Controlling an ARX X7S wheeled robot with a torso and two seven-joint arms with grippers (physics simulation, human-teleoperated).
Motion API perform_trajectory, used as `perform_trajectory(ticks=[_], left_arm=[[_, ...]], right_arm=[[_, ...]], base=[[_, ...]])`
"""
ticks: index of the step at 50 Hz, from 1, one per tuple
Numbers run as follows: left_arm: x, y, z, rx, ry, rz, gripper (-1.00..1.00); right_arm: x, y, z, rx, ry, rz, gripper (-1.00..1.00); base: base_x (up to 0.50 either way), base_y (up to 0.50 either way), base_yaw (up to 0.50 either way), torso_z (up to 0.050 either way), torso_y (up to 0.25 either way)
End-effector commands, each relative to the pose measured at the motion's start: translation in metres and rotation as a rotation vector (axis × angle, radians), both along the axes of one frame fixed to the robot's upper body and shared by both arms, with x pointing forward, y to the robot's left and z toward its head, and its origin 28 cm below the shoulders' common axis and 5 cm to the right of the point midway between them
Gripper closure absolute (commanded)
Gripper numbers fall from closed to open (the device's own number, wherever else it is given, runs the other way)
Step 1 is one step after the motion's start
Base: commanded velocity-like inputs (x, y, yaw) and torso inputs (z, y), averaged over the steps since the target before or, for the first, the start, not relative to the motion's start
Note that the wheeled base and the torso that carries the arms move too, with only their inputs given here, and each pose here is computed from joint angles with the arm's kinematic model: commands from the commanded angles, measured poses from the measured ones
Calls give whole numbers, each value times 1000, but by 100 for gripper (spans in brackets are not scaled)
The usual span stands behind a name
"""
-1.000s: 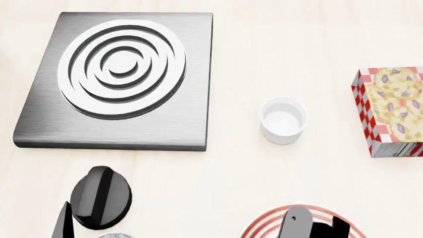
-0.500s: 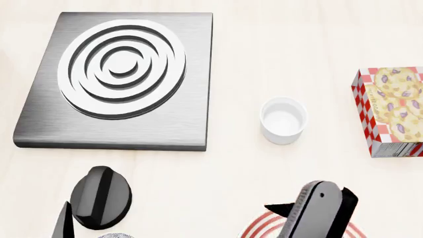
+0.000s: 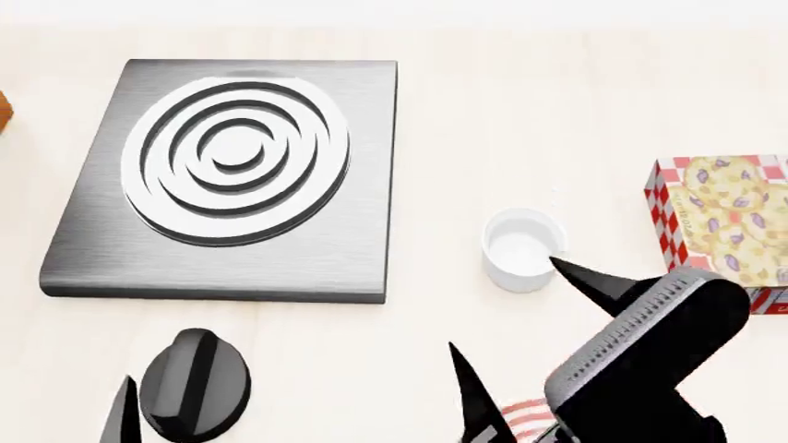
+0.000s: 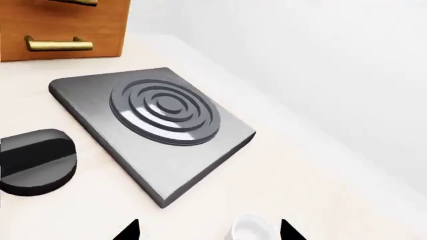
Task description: Pick the akita bowl on the ramekin and place it on the plate.
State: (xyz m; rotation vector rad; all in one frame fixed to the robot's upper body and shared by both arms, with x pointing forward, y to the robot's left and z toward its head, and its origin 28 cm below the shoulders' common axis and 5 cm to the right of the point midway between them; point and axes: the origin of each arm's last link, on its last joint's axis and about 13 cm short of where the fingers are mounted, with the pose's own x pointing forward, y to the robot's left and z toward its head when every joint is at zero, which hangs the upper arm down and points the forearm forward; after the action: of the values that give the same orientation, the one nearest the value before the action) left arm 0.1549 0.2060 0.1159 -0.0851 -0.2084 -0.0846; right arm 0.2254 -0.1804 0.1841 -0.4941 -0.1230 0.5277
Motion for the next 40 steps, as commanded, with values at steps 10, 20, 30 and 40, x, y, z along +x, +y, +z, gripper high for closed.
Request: perform_trajectory(ticks=[10,20,30,40], left_arm=[[-1,-1,0,0,3,-7,-100],[-1,-1,0,1,1,-11,-100],[-1,-1,-1,-2,-1,-13,-100],[-2,-1,0,-4,-1,-17,-100]], right_arm=[[12,-5,4,254,-201,-258,-100],[13,-6,8,344,-305,-304,-100],[10,-6,11,399,-377,-322,-100],[4,-9,12,448,-424,-328,-100]], base=[[0,0,0,0,250],[0,0,0,0,250],[0,0,0,0,250],[0,0,0,0,250]])
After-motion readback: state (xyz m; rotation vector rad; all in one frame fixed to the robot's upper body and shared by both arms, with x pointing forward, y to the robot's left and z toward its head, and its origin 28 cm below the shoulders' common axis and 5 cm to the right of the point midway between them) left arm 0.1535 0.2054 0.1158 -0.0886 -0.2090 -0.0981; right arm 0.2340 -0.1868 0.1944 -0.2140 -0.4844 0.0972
